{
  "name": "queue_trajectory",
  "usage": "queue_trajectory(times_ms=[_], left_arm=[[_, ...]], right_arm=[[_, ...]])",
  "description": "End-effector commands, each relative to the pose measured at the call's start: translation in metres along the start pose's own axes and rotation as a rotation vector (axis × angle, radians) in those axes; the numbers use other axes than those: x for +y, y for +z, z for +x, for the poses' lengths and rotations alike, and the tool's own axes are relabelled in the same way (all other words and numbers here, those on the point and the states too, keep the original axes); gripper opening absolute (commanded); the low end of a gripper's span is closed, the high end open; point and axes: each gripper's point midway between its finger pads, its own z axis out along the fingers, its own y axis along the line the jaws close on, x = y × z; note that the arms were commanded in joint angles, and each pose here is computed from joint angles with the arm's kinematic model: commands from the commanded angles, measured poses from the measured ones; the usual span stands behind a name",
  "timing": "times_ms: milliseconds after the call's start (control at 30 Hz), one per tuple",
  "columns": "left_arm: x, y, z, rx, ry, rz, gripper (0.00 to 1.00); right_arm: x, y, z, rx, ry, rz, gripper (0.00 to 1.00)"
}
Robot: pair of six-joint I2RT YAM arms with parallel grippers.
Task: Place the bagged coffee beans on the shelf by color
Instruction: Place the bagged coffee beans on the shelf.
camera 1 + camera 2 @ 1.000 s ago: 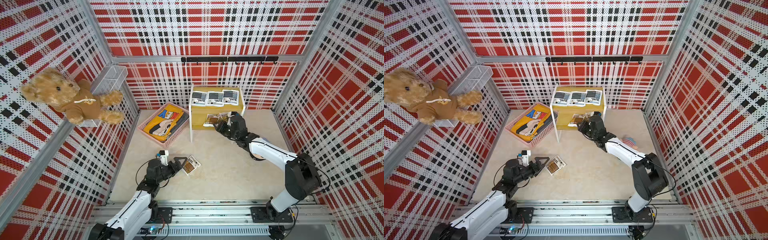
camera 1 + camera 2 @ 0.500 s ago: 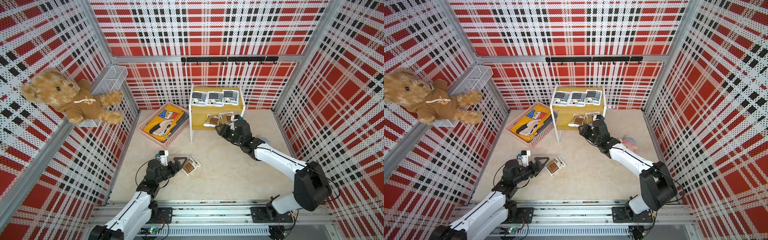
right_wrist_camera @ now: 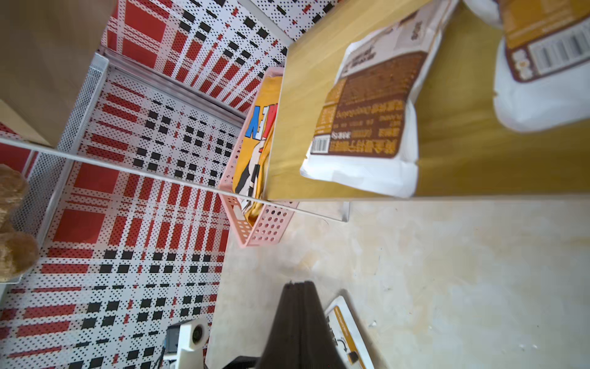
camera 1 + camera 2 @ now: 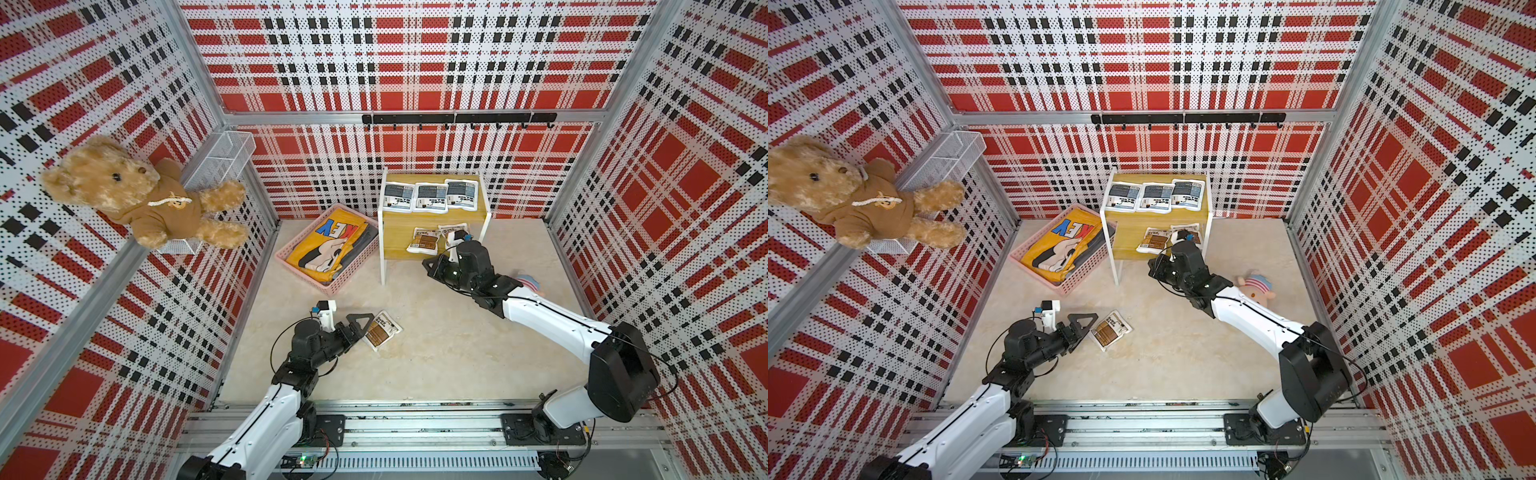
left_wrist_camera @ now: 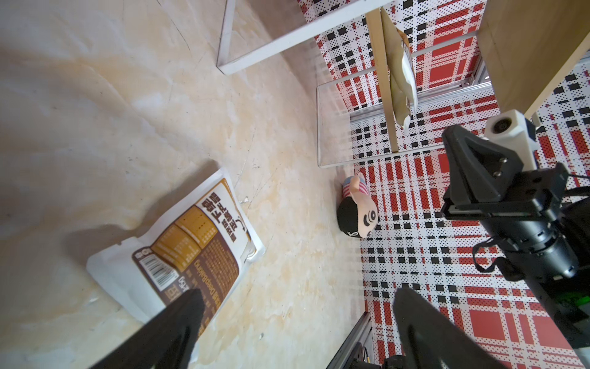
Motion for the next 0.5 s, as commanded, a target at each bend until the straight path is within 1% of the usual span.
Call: queue_trajectory(times_ms=[0, 467], left_arm=[[-0.003, -0.001, -0.002, -0.007, 0.017, -0.003, 0.99], [0.001, 0.0, -0.009, -0.011, 0.022, -0.017, 0.99]], right_arm=[[0.006, 0.009, -0.006, -0.014, -0.028, 0.003, 0.03], [-0.014, 0.031, -0.011, -0.052, -0.058, 0.09, 0.0]])
